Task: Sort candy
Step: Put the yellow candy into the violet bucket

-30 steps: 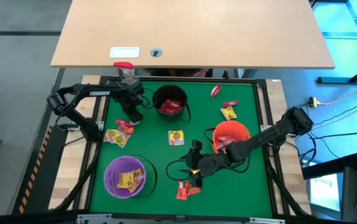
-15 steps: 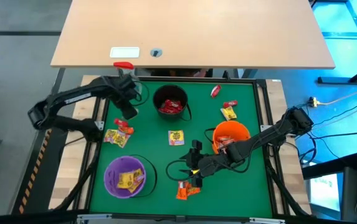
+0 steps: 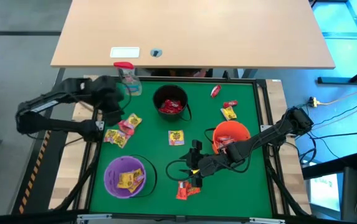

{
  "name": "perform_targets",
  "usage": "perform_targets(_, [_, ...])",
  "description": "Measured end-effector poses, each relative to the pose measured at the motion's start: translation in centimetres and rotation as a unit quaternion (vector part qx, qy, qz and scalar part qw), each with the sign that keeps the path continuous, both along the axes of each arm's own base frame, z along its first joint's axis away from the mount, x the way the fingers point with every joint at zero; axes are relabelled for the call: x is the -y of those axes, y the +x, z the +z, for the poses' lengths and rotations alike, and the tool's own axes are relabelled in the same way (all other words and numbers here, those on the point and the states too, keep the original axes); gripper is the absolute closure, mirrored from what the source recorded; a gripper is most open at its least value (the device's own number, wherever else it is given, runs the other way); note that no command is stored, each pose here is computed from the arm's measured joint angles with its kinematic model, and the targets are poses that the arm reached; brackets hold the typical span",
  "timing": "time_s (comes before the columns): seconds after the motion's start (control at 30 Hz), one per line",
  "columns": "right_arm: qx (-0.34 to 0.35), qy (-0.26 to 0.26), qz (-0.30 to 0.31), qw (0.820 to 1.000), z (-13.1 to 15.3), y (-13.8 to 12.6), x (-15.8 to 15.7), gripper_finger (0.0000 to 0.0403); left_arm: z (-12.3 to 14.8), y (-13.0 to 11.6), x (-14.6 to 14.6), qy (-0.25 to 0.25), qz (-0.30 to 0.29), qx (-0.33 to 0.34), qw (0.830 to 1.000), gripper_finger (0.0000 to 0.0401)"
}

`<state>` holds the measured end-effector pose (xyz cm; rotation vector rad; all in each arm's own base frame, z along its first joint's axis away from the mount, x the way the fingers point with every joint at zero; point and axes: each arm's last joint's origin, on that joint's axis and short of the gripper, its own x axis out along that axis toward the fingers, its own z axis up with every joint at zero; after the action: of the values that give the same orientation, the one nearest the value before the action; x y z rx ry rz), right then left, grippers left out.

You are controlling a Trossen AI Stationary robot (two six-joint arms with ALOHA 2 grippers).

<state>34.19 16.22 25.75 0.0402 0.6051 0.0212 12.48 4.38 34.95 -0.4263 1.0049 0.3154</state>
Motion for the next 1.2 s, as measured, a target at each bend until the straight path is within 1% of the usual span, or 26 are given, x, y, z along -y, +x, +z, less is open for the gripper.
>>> perform_targets(0.1, [0.000, 0.000, -0.003, 1.000, 0.0, 0.1, 0.2, 0.0178, 0.6, -0.3, 0.9, 0.012, -0.003, 0.012, 1.000, 0.0401])
perform_targets(0.2, [0.003, 0.001, -0.007, 1.000, 0.1, 0.2, 0.5, 0.0178, 0.2, -0.2, 1.1, 0.023, 0.005, 0.002, 1.000, 0.0401])
perform_targets(0.3, [0.003, 0.004, -0.009, 1.000, 0.1, 0.3, 0.5, 0.0178, -1.1, 0.4, 1.1, 0.020, -0.002, -0.013, 1.000, 0.0401])
perform_targets(0.4, [0.003, 0.004, -0.007, 1.000, 0.1, 0.2, 0.4, 0.0178, -3.5, 1.5, 0.7, 0.024, -0.007, -0.033, 0.999, 0.0396])
perform_targets(0.5, [0.003, 0.005, -0.007, 1.000, 0.1, 0.2, 0.4, 0.0178, -6.5, 2.3, 0.1, 0.029, -0.015, -0.068, 0.997, 0.0369])
perform_targets(0.6, [0.003, 0.006, -0.007, 1.000, 0.1, 0.2, 0.4, 0.0178, -9.0, 2.6, -1.0, 0.032, -0.006, -0.099, 0.995, 0.0328])
perform_targets(0.73, [0.003, 0.005, -0.007, 1.000, 0.1, 0.2, 0.4, 0.0178, -11.5, 3.0, -2.7, 0.036, 0.020, -0.106, 0.994, 0.0271])
perform_targets(0.87, [0.003, 0.006, -0.007, 1.000, 0.1, 0.2, 0.4, 0.0178, -13.5, 3.0, -4.6, 0.025, 0.055, -0.128, 0.990, 0.0228])
perform_targets(1.03, [0.003, 0.006, -0.007, 1.000, 0.1, 0.2, 0.4, 0.0178, -15.3, 3.4, -6.6, 0.012, 0.082, -0.167, 0.982, 0.0199])
perform_targets(1.2, [0.003, 0.006, -0.007, 1.000, 0.1, 0.2, 0.4, 0.0178, -17.0, 4.0, -8.0, -0.002, 0.090, -0.191, 0.978, 0.0190])
